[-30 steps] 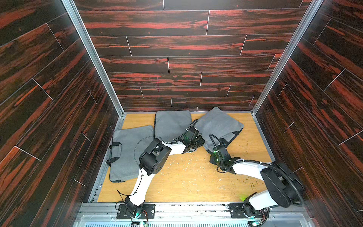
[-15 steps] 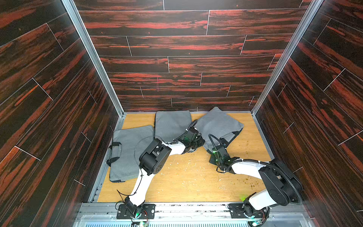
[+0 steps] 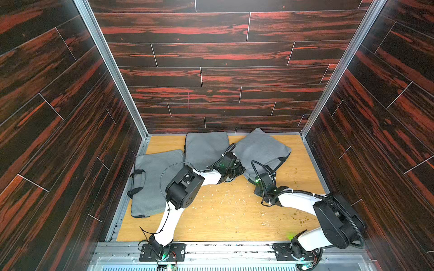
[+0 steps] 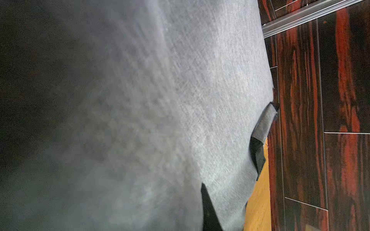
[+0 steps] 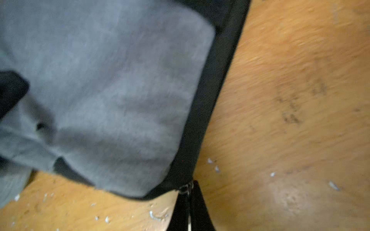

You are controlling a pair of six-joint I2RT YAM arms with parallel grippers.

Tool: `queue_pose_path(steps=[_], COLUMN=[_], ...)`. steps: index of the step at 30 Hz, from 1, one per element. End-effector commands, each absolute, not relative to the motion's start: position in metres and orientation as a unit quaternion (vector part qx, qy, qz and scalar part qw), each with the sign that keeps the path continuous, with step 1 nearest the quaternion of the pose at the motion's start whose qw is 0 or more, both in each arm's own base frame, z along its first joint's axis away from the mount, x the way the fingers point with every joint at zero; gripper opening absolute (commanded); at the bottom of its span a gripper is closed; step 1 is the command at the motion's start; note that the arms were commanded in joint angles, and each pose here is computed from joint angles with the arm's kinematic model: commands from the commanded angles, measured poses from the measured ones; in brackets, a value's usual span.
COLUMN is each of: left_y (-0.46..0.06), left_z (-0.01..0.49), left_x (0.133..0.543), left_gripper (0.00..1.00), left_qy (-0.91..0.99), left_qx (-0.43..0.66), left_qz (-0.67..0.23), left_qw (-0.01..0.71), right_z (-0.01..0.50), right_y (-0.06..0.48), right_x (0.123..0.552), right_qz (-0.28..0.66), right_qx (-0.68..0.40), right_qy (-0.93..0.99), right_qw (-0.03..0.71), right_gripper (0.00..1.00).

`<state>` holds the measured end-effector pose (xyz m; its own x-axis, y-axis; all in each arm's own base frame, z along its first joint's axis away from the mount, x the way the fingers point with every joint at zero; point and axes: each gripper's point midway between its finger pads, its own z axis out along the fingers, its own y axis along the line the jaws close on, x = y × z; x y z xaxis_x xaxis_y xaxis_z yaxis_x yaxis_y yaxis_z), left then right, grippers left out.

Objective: Put the mouse into the laptop bag
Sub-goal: Zip the zipper on the zippered laptop bag.

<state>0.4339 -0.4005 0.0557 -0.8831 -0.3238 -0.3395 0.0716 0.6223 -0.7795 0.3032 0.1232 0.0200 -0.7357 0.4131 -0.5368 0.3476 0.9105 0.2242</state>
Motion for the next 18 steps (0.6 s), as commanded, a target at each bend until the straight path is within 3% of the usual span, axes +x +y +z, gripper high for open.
queue_pose_path(steps=[1, 5, 12, 14, 17, 18], left_y=[-0.381, -0.390, -0.406, -0.404, -0.397, -0.394], left_z=[0.097, 0.107, 0.110, 0.107, 0.109, 0.109], left_x=[0.459, 0.471, 0.504, 0.511, 0.515, 0.514], left_gripper=[0.00, 0.00, 0.03, 0.23, 0.65, 0.74], left_qy=[0.851, 0.846, 0.851, 0.855, 0.855, 0.855], left_qx=[-0.067, -0.049, -0.025, -0.025, -0.031, -0.032], left_qz=[-0.435, -0.440, -0.425, -0.418, -0.412, -0.411], left_qw=[0.286, 0.297, 0.309, 0.307, 0.315, 0.314], right_z=[0.016, 0.031, 0.046, 0.046, 0.047, 0.048], right_y=[0.097, 0.119, 0.137, 0.140, 0.146, 0.147], right_x=[0.291, 0.298, 0.298, 0.297, 0.297, 0.298], right_qz=[0.006, 0.053, 0.055, 0.058, 0.063, 0.066], right_qx=[0.219, 0.173, 0.152, 0.151, 0.145, 0.144], right_qy=[0.933, 0.931, 0.930, 0.930, 0.930, 0.930], right_qw=[0.287, 0.318, 0.331, 0.330, 0.331, 0.331], right_gripper=[0.00, 0.00, 0.00, 0.00, 0.00, 0.00])
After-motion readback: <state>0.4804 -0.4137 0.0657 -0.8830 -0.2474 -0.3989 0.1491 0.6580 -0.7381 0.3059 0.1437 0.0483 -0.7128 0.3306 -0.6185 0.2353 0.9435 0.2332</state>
